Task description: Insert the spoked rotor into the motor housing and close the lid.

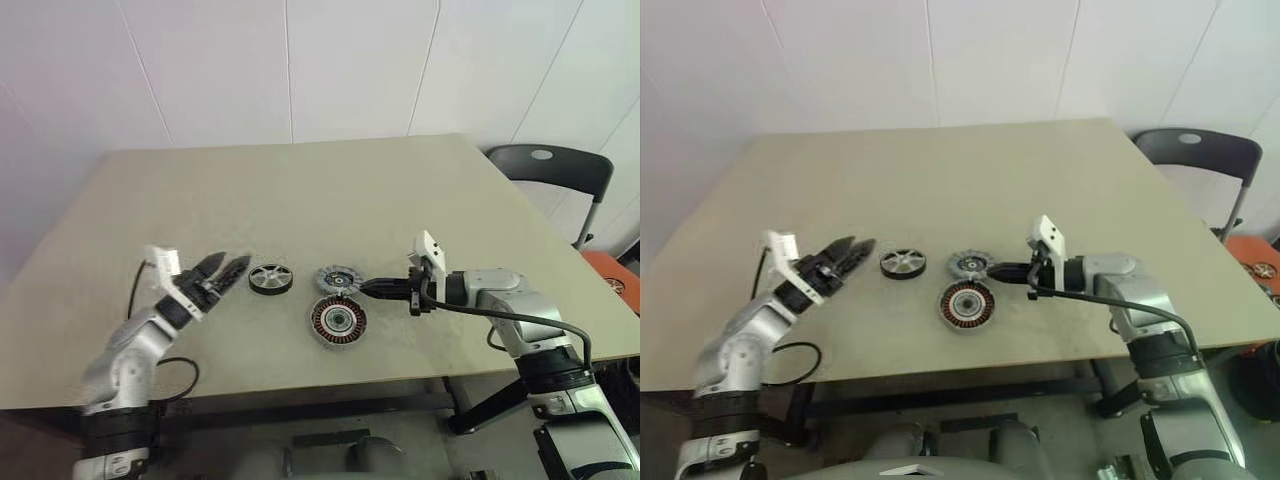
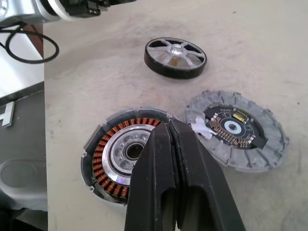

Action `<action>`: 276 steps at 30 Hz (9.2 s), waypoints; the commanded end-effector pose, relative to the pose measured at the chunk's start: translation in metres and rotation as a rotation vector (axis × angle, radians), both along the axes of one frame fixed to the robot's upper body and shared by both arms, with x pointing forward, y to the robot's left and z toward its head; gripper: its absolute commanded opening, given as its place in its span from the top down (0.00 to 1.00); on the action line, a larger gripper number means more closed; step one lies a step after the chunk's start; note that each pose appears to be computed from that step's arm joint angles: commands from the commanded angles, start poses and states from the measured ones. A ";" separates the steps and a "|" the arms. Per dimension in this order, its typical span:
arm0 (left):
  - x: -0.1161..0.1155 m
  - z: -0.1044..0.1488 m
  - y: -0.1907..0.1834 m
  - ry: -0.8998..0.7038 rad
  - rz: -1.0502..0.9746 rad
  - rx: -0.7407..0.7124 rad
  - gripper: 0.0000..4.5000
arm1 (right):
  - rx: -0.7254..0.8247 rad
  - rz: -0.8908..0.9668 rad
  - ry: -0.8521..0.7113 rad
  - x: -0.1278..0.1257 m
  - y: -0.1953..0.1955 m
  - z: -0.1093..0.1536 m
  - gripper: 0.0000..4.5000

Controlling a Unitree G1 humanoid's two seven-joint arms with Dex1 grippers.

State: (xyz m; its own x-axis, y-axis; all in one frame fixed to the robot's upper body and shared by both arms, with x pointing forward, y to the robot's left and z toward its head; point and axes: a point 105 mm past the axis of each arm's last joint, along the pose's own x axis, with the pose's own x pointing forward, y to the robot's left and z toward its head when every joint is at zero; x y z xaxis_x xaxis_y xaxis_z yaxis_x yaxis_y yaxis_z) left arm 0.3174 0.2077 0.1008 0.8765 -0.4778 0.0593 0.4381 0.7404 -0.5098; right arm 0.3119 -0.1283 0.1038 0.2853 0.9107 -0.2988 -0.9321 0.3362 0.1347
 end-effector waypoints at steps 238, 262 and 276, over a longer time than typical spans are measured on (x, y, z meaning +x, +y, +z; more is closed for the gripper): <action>-0.018 -0.017 -0.187 -0.376 -0.828 0.448 0.01 | -0.028 -0.128 0.074 -0.018 -0.022 -0.039 1.00; -0.031 -0.041 -0.188 -0.201 -1.006 0.523 0.99 | -0.038 -0.134 0.071 -0.016 -0.021 -0.041 1.00; -0.023 -0.050 -0.188 -0.152 -0.984 0.676 0.99 | -0.027 -0.141 0.052 -0.014 -0.023 -0.035 1.00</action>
State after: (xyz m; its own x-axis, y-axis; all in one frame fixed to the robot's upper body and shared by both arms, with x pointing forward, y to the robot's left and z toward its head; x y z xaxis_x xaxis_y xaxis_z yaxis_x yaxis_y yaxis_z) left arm 0.2920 0.0148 0.0615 0.0917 -0.9327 -0.3487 0.9923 0.1150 -0.0467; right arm 0.2920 -0.1541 0.0525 0.3768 0.8449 -0.3797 -0.8501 0.4782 0.2206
